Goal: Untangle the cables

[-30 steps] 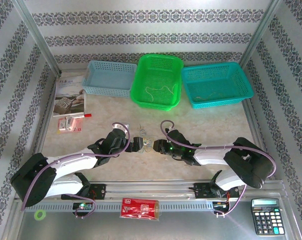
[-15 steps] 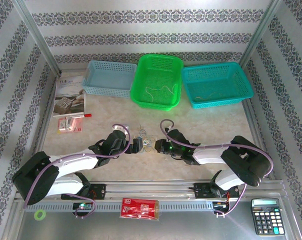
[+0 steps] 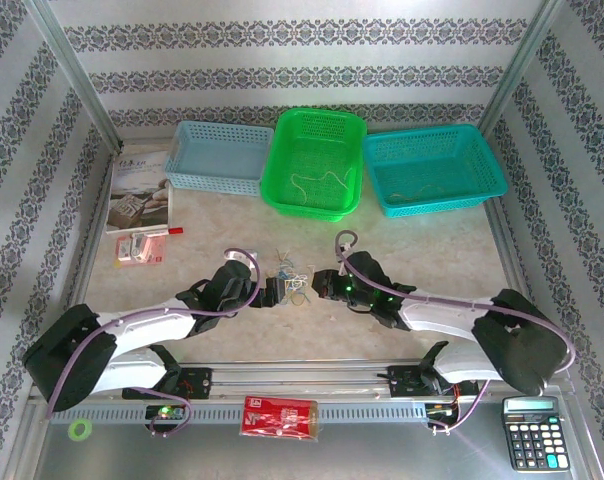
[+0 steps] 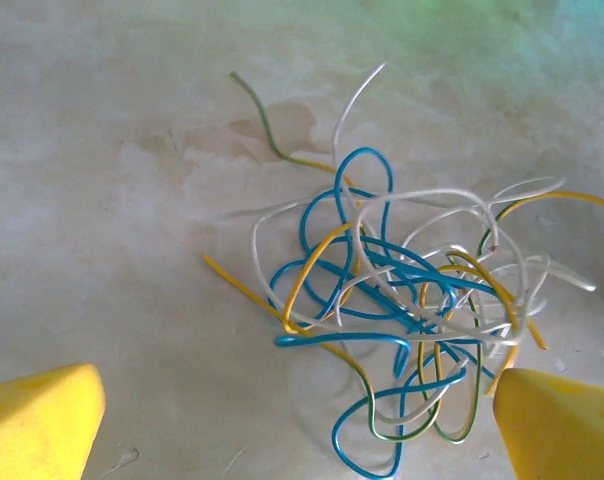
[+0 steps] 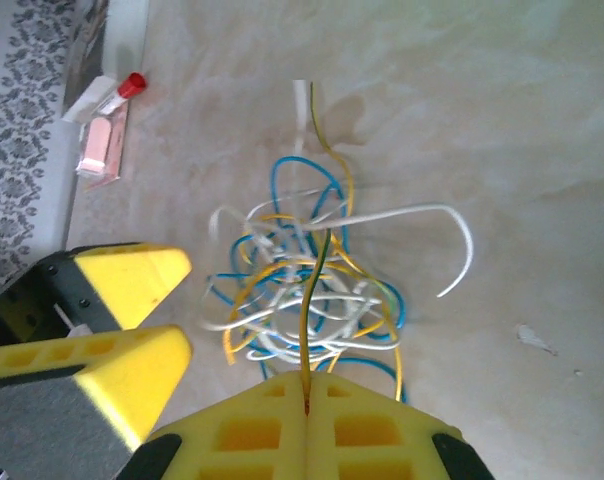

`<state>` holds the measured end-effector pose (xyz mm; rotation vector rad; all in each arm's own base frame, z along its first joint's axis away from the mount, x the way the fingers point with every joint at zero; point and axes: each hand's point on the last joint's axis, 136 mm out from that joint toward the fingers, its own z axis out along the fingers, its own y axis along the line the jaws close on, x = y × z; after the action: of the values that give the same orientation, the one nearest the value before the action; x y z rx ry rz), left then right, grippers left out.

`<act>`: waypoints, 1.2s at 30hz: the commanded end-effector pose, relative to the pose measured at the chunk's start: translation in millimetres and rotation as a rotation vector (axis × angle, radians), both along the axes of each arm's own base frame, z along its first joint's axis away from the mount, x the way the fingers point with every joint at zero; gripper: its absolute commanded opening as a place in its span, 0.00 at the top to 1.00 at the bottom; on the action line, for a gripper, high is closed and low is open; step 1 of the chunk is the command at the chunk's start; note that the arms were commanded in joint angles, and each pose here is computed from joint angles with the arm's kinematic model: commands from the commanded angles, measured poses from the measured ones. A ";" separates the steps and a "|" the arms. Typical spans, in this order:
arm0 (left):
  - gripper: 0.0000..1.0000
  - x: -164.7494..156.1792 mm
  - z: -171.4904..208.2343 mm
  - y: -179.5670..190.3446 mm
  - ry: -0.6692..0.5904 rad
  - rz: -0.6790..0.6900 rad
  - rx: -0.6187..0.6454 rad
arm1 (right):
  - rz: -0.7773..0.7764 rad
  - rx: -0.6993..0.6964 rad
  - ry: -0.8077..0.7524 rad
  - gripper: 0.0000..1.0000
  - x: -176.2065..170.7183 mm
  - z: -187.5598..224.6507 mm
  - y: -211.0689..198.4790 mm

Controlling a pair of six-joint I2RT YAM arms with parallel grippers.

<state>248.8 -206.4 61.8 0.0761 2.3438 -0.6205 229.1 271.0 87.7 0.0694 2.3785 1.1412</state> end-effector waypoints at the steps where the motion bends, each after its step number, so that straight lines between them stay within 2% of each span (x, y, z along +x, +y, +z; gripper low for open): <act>1: 0.00 1.7 21.7 -3.8 -0.061 -0.028 0.000 | 0.056 0.018 -0.059 1.00 0.5 30.8 7.4; 8: 0.00 2.9 60.5 -6.7 -0.186 -0.085 -0.019 | 0.127 0.023 -0.149 1.00 -2.5 75.9 12.4; 13: 0.00 4.0 82.7 -17.0 -0.280 -0.146 -0.059 | 0.169 0.039 -0.178 1.00 -5.3 94.0 17.9; 21: 0.02 10.9 91.4 -50.5 -0.297 -0.263 -0.104 | 0.206 0.064 -0.197 1.00 -7.7 109.4 29.0; 27: 0.09 20.8 83.2 -71.4 -0.276 -0.300 -0.132 | 0.209 0.098 -0.225 1.00 -8.6 130.6 32.7; 36: 0.30 23.2 57.7 -80.1 -0.227 -0.305 -0.157 | 0.216 0.196 -0.308 1.00 -9.3 189.5 36.7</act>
<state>271.1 -273.2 104.6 0.4054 2.1460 -0.8212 224.6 302.0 235.1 -0.2415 2.1387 1.2997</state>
